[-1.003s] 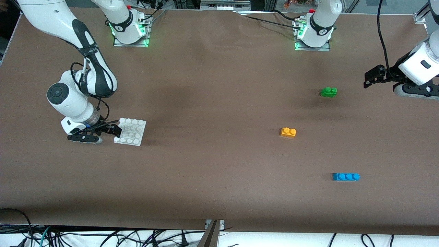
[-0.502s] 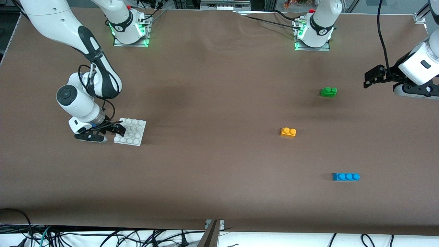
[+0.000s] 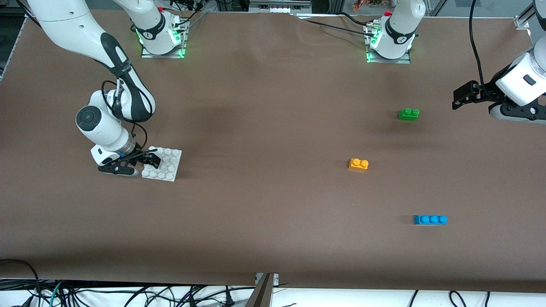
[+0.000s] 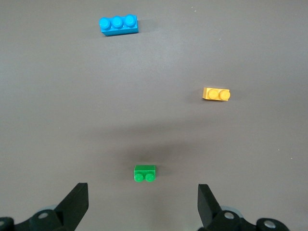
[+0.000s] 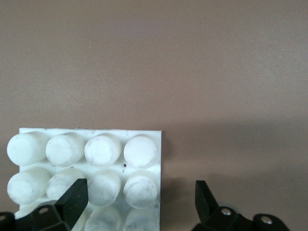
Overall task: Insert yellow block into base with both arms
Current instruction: 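Push the white base plate with the right gripper toward the yellow block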
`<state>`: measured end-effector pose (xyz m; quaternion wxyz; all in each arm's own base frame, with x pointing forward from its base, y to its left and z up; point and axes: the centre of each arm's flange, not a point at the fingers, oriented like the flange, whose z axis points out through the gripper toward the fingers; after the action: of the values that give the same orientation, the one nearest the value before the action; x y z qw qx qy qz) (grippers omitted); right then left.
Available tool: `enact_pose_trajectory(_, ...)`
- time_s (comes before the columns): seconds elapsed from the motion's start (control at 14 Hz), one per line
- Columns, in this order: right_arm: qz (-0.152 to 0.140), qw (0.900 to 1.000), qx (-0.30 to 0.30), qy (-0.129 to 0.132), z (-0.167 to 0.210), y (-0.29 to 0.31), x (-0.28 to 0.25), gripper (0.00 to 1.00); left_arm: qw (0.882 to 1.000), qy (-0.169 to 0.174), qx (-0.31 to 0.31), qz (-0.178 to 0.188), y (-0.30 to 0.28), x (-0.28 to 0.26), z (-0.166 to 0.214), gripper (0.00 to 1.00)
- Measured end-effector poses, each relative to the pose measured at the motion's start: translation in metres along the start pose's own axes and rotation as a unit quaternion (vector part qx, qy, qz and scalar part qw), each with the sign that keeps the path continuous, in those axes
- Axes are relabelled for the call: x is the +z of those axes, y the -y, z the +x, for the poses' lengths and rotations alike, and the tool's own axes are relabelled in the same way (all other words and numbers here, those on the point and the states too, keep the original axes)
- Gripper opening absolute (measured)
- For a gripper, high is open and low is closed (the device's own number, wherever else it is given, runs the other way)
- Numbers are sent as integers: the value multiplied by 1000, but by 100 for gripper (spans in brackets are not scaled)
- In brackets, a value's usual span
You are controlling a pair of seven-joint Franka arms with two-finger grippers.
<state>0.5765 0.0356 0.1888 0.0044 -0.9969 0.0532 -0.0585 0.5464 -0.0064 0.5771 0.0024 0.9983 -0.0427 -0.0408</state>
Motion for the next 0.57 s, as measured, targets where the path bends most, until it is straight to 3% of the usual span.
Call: enact_pose_trajectory(0.57, 3, 1000, -1, -9, -4, 5, 20, 88, 1000, 0, 0, 0, 0, 0, 0, 100)
